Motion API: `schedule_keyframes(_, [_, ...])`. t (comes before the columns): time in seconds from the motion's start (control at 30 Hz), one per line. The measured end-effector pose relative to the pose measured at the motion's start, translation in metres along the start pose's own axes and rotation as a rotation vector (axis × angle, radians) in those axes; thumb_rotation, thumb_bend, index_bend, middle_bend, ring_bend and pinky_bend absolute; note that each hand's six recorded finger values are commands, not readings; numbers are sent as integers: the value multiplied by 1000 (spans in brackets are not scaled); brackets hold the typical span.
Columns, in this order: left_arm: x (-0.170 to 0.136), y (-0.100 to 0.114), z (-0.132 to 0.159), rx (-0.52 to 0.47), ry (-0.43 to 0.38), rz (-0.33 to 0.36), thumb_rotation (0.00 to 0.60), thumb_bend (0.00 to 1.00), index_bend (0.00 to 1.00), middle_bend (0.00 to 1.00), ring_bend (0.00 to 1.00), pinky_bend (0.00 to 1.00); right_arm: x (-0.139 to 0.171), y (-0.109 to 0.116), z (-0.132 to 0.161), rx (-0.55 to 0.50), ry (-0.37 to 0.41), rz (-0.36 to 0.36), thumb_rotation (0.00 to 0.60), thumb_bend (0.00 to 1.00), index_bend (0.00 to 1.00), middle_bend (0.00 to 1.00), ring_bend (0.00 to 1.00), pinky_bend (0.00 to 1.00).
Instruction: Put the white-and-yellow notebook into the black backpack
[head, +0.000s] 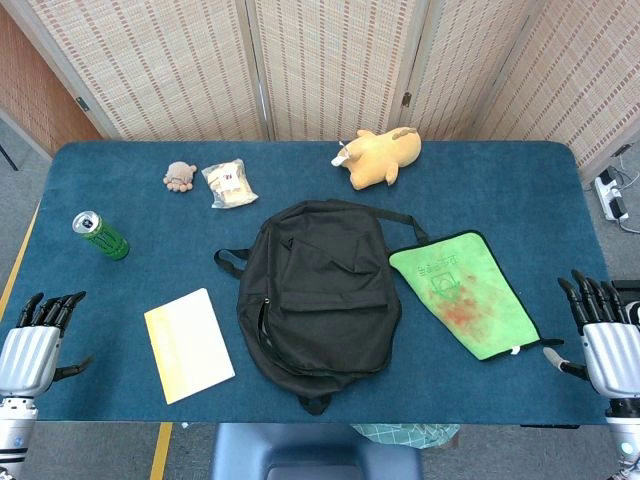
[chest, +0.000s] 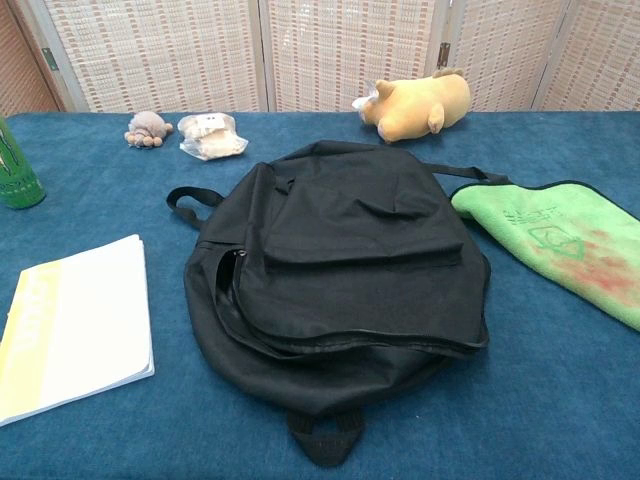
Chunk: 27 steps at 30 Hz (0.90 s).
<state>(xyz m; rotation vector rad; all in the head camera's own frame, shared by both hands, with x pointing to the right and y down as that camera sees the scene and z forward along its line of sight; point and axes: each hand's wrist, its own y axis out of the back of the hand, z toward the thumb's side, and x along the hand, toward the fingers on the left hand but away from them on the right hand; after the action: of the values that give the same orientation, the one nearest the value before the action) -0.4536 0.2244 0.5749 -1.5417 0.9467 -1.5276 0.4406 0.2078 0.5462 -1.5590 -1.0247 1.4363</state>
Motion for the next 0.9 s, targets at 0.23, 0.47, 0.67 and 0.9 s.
schedule_keyframes(0.23, [-3,-3,-2,-3,-13,29,600,75,178,233,208,136,0,2,1,0,6,-8,600,0,0,32,3,0])
schedule_keyframes(0.47, [-3,-11,3,-30,-72,6,600,272,172,232,210,137,1,10,-1,-6,3,-30,600,0,0,32,3,0])
schedule_keyframes(0.67, [5,-29,10,-17,-164,-35,600,320,159,232,210,137,2,17,-1,-13,12,-42,600,0,0,31,3,0])
schedule_keyframes(0.9, [13,-58,17,-24,-227,-89,600,320,151,233,211,137,6,19,0,-24,13,-43,600,0,0,32,3,0])
